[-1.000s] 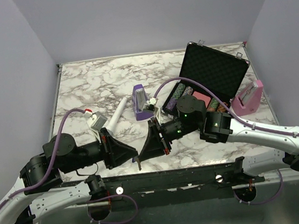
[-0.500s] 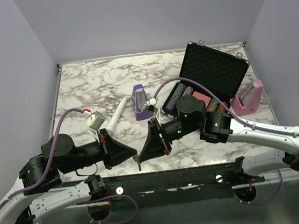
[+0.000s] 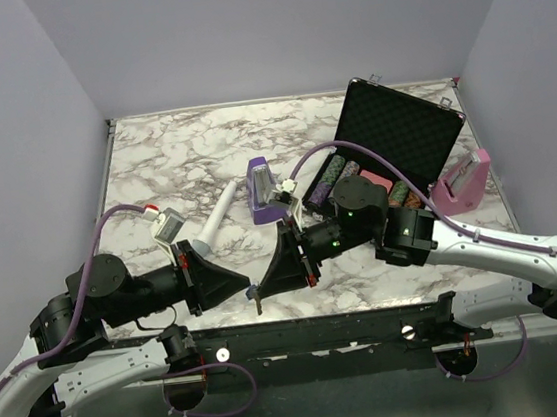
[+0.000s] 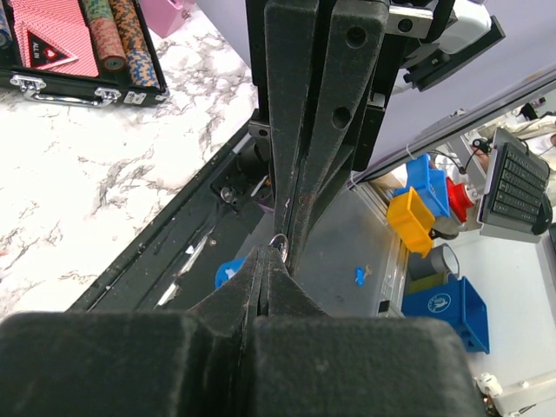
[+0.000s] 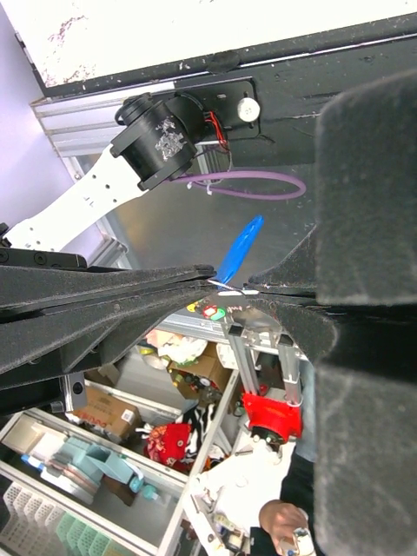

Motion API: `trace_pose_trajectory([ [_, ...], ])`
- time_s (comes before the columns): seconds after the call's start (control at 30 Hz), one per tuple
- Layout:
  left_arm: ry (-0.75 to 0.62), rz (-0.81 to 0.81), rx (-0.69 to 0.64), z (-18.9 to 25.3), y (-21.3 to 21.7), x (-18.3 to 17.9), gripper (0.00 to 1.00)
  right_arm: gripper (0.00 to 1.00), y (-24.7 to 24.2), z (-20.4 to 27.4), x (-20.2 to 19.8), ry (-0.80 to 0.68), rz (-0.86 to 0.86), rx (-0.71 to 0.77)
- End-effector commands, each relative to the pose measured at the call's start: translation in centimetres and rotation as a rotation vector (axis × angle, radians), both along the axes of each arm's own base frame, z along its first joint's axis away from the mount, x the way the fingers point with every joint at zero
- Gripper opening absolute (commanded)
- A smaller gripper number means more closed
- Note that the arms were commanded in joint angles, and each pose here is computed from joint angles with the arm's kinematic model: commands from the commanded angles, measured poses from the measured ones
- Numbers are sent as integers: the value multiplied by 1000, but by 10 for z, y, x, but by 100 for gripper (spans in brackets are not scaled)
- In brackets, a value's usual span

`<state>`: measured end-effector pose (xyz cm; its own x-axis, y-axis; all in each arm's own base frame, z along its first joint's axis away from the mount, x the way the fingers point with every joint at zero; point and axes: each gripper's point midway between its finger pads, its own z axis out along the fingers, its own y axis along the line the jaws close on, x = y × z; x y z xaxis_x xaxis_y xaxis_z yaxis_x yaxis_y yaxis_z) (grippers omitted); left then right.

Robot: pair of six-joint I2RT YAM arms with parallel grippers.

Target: Remove the keys from the keyring

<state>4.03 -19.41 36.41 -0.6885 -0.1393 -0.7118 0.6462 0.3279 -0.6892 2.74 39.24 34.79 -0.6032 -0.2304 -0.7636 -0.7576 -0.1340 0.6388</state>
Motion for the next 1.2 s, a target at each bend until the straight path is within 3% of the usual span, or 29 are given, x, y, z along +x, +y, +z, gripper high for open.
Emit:
trace_pose_trajectory([
  [0.0,-11,-10,3,0,-2,0,0,1,-3,11,2,-30,-24,19],
  [0.67,157,156,-99,-27,10,15,0,1,0,2,49,-31,-321,-29],
  [1.1,143,189,-51,-35,22,16,0,1,10,-14,45,-27,-266,-126],
  [1.17,118,209,-25,-33,30,18,6,1,11,-19,46,-22,-264,-166],
])
